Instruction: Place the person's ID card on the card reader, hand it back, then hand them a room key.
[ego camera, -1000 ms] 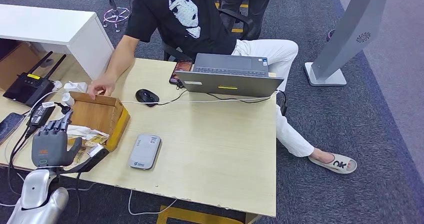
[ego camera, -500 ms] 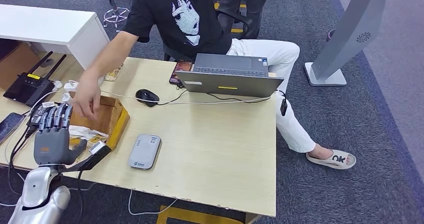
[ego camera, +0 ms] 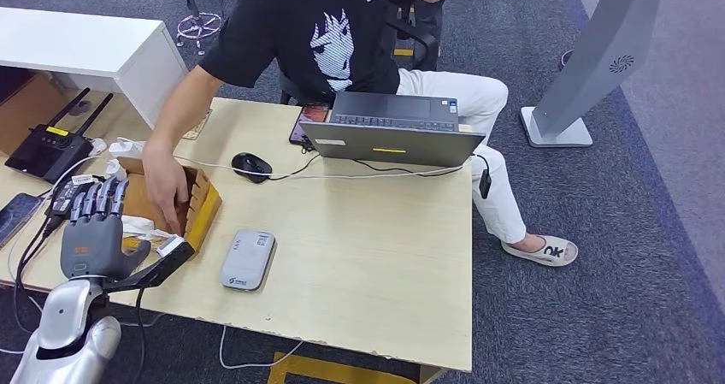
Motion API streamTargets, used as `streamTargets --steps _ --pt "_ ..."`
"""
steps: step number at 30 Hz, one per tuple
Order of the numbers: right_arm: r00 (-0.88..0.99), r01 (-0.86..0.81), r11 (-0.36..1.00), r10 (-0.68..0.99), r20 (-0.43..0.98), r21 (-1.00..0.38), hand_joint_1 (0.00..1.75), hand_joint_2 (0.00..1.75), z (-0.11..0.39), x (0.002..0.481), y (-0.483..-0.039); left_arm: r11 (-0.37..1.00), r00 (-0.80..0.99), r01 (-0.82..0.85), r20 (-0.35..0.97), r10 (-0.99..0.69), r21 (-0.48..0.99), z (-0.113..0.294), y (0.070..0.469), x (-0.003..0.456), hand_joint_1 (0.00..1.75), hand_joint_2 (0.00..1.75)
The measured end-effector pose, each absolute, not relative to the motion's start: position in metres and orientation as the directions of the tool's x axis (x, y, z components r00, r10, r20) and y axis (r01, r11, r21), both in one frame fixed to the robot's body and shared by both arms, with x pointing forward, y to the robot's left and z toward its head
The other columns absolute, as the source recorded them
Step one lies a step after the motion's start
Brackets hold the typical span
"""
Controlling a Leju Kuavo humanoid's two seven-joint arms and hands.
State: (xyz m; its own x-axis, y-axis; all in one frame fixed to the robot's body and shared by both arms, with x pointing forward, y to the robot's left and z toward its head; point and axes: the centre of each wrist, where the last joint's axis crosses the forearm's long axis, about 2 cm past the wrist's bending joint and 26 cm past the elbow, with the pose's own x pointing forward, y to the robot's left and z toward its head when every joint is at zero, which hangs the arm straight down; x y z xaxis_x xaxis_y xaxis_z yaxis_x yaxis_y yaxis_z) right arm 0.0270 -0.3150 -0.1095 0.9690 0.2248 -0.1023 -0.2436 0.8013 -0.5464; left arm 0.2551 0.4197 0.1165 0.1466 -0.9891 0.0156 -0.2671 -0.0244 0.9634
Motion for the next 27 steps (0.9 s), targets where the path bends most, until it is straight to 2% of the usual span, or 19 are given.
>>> streamTargets --steps 12,27 --pt "0.972 -0.232 0.802 0.216 -0.094 -0.550 0.00 1.75 -0.1095 0.0266 -0.3149 -0.083 0.149 -0.271 -0.044 -0.988 0.959 0.1221 0.4189 0.2481 0.00 1.75" --pt "0.974 -0.223 0.803 0.207 -0.093 -0.553 0.00 1.75 -0.1094 0.0265 -0.3150 -0.083 0.151 -0.261 -0.044 -0.988 0.962 0.1208 0.4213 0.2461 0.00 1.75"
